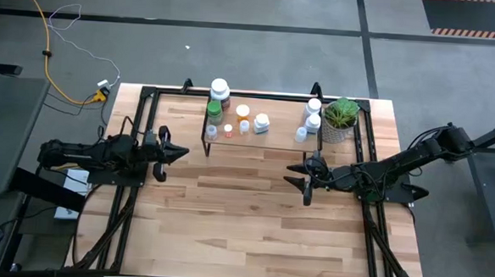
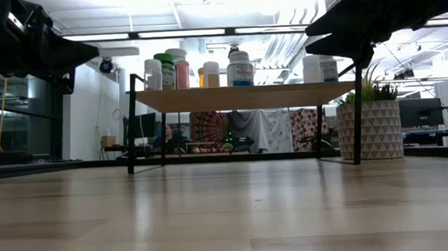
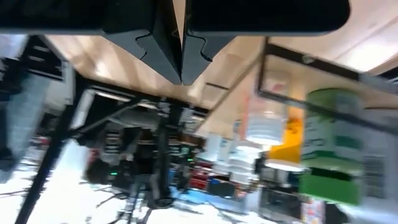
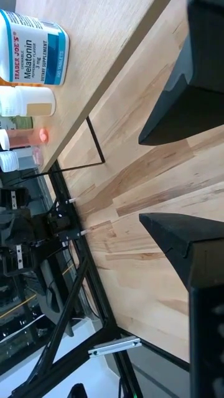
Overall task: Pick and place medicine bottles onto shelf by color
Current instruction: Return to Home Position
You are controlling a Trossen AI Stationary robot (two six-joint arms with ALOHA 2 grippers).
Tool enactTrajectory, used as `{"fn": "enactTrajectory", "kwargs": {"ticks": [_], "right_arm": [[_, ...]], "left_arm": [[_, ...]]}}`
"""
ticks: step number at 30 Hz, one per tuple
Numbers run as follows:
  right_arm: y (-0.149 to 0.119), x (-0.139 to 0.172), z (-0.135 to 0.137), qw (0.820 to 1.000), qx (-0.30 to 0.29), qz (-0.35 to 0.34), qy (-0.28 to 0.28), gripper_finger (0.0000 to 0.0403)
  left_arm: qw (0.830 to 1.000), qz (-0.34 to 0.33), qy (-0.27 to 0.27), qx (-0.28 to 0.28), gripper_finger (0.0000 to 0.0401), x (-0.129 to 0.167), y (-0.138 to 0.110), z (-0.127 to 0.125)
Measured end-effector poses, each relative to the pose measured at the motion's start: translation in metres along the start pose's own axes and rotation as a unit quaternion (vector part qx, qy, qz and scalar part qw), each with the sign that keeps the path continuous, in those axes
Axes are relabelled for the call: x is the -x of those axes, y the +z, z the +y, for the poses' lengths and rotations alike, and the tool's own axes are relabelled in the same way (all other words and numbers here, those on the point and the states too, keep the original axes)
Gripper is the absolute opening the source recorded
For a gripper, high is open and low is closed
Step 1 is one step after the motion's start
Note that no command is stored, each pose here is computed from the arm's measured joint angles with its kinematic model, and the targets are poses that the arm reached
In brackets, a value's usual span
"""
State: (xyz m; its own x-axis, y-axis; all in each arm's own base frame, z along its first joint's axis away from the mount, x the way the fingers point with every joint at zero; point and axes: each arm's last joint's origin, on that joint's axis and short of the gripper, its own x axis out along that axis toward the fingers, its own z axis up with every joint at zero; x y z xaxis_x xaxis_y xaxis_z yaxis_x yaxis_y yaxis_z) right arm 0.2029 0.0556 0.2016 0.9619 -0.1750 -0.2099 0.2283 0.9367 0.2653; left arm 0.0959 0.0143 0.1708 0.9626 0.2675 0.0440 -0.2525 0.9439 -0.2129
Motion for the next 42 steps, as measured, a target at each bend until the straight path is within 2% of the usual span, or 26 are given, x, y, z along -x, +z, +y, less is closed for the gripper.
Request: {"fn": "enactTrajectory", "kwargs": {"ticks": [4,10,17,20,25,31,35,39,42], "right_arm": [[0.0,0.0,0.0,1.0,0.0,0.0,0.0,0.0179],[0.0,0.0,0.0,1.0,0.0,0.002,0.004,0.0179],[0.0,0.0,0.0,1.0,0.0,0.003,0.006,0.0179],[0.003,0.002,0.0,1.0,-0.012,-0.008,0.003,0.0179],[0.019,0.015,-0.002,0.998,-0.038,-0.045,0.009,0.0179],[0.027,0.036,-0.011,0.999,-0.033,-0.038,0.0,0.0176],[0.03,0.047,-0.018,0.999,-0.031,-0.039,-0.023,0.014],[0.029,0.056,-0.024,0.998,-0.03,-0.04,-0.029,0.0065],[0.019,0.059,-0.029,0.998,-0.036,-0.044,-0.007,0.0012]], "left_arm": [[0.999,0.007,-0.035,0.008,0.0,0.0,0.0,-0.002],[0.998,0.011,-0.06,0.024,0.0,0.0,0.0,-0.005],[1.0,0.011,-0.023,0.014,0.0001,0.0,-0.002,-0.004],[0.999,0.013,-0.021,0.041,0.0,0.0,-0.002,-0.004],[0.999,0.014,-0.02,0.049,0.0001,0.0,-0.002,-0.004],[0.999,0.014,-0.02,0.048,0.0001,0.0,-0.002,-0.004],[0.999,0.014,-0.02,0.048,0.0001,0.0,-0.002,-0.004],[0.999,0.014,-0.02,0.048,0.0001,0.0,-0.002,-0.004],[0.999,0.014,-0.021,0.048,0.0001,0.0,-0.002,-0.004]]}}
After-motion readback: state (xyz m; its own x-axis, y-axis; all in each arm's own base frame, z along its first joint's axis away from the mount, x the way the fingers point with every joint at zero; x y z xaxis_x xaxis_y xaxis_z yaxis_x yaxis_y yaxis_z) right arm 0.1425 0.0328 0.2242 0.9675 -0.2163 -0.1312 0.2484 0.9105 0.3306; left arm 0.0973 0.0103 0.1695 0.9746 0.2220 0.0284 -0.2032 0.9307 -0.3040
